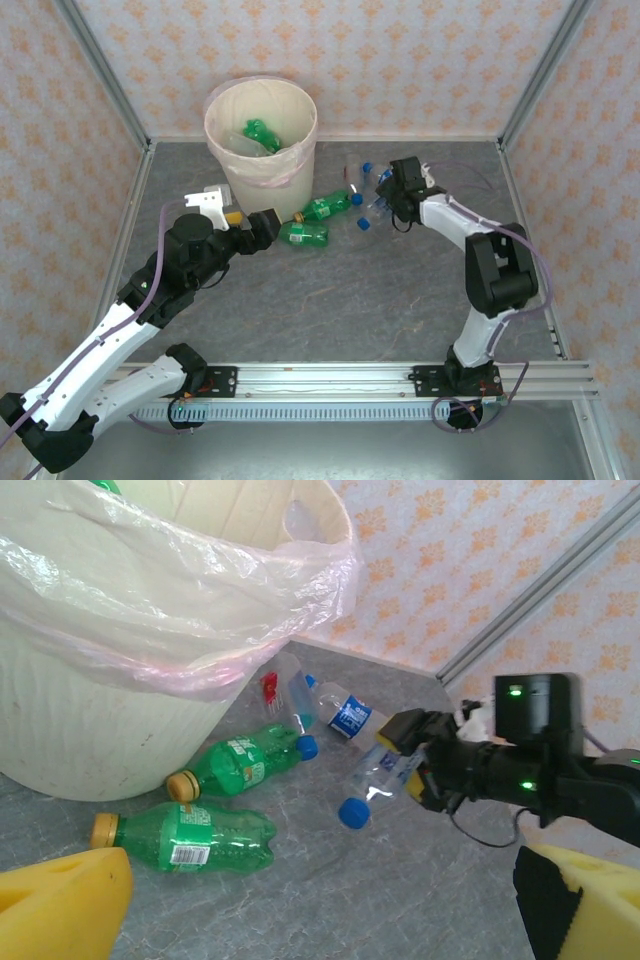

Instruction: Put the plastic bottles in the bin

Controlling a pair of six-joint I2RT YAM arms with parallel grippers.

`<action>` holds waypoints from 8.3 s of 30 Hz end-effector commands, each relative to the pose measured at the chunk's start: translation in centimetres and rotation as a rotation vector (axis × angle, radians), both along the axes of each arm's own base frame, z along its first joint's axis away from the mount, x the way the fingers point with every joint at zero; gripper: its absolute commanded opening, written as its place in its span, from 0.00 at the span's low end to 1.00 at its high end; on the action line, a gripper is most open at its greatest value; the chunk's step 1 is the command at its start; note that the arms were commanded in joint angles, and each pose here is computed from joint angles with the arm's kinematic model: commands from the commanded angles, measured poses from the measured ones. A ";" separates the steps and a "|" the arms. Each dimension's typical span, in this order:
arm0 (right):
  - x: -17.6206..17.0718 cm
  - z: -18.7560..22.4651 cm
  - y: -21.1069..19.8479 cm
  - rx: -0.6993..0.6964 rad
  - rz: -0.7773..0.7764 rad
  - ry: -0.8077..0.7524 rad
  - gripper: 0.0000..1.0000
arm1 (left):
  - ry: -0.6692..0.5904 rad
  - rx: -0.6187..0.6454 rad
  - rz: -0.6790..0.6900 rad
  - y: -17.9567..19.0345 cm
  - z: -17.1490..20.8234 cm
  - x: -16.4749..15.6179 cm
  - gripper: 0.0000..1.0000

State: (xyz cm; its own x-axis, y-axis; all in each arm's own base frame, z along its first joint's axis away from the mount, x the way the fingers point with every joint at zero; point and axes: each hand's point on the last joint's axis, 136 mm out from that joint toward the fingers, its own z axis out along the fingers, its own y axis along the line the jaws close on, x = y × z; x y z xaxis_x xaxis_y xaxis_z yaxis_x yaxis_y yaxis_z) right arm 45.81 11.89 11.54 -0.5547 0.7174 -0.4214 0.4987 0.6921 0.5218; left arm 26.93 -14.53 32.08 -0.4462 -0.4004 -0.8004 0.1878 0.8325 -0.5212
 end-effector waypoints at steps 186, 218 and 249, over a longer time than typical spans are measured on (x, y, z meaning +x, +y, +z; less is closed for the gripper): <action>12.3 -1.8 0.5 -0.299 0.455 -0.074 0.98 | -0.023 -0.011 -0.108 -5.0 1.2 -0.5 0.99; 11.3 -6.3 -0.4 -0.289 0.345 0.084 0.78 | -0.029 -0.026 -0.104 -4.5 1.3 -1.0 0.99; 9.4 5.4 -0.2 -0.237 0.279 -0.185 0.55 | -0.075 -0.016 -0.041 -3.3 3.4 -0.6 0.99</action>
State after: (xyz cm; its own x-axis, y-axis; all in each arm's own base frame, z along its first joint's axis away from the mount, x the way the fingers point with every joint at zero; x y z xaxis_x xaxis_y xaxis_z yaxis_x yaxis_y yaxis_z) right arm 54.48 11.22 9.93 -0.7321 0.3874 -0.5603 0.2346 0.9156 0.3265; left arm 26.32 -18.87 33.71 -0.4532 -0.3786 -0.8070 0.2774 0.8005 -0.5313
